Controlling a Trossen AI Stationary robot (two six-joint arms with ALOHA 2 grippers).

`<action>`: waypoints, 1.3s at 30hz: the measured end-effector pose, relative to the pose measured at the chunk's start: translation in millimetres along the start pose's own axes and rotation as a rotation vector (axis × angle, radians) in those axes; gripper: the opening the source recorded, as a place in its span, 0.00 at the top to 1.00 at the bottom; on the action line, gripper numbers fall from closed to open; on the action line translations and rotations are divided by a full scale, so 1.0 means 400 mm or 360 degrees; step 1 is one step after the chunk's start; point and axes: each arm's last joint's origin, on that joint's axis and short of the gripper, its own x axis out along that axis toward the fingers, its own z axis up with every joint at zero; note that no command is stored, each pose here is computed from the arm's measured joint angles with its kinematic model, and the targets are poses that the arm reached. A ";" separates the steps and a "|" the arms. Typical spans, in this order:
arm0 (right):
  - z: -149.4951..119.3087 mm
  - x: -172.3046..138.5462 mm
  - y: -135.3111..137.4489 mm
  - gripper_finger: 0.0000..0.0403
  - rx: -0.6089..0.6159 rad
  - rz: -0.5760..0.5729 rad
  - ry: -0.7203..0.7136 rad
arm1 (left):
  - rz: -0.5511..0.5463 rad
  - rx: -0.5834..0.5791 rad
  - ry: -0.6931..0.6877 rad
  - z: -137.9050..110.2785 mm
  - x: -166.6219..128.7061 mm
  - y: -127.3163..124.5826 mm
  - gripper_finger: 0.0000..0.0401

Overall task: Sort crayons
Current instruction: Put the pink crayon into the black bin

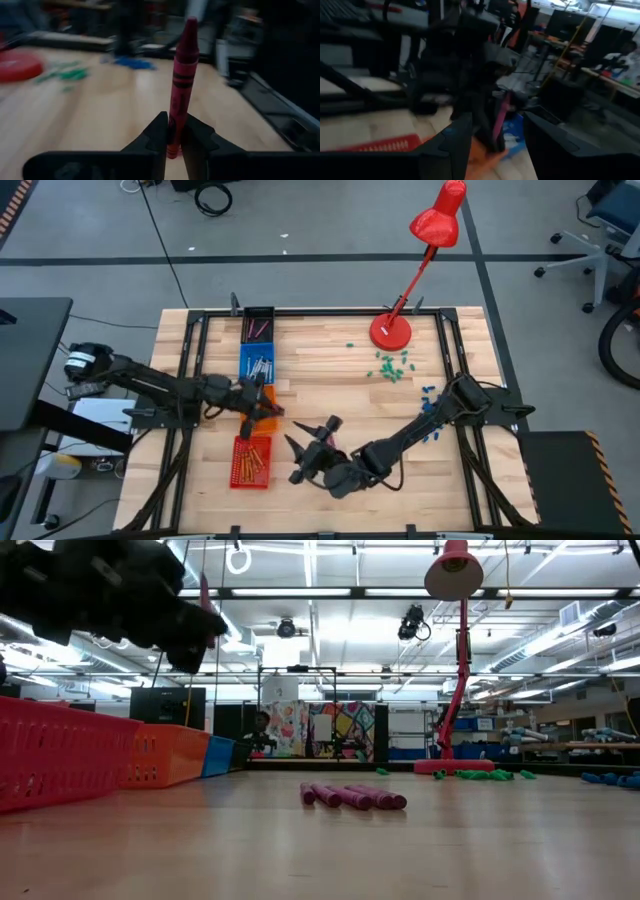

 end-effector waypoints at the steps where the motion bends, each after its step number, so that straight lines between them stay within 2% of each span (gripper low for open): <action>1: -0.004 -0.005 0.000 0.56 -0.0012 -0.0007 0.0016 | 0.0067 -0.0042 0.0009 0.004 -0.008 0.014 0.88; 5: -0.034 0.000 -0.003 0.56 0.0054 0.0089 0.0130 | 0.0295 -0.0192 0.0032 0.015 -0.042 0.067 0.87; 8: -0.071 0.029 -0.017 0.56 0.0113 0.0207 0.0317 | 0.0416 -0.0297 -0.0043 0.032 -0.065 0.098 0.87; 12: -0.109 0.066 -0.045 0.56 0.0183 0.0254 0.0562 | 0.0567 -0.0380 -0.0111 0.044 -0.089 0.139 0.87; 16: -0.128 0.086 -0.060 0.56 0.0211 0.0281 0.0679 | 0.0724 -0.0436 0.0079 0.059 -0.101 0.182 0.87; 20: -0.149 0.094 -0.061 0.56 0.0235 0.0280 0.0662 | 0.0920 -0.0452 0.0254 0.090 -0.123 0.227 0.87; 23: -0.163 0.093 -0.055 0.56 0.0251 0.0313 0.0627 | 0.1058 -0.0469 0.0257 0.113 -0.144 0.264 0.87; 31: -0.166 0.095 -0.044 0.56 0.0269 0.0441 0.0565 | 0.1318 -0.0580 0.0351 0.096 -0.173 0.362 0.87; 36: -0.162 0.094 -0.039 0.56 0.0288 0.0524 0.0569 | 0.1425 -0.0669 0.0471 0.078 -0.169 0.433 0.87; 39: -0.161 0.094 -0.036 0.56 0.0303 0.0564 0.0573 | 0.1419 -0.0715 0.0543 0.080 -0.165 0.473 0.87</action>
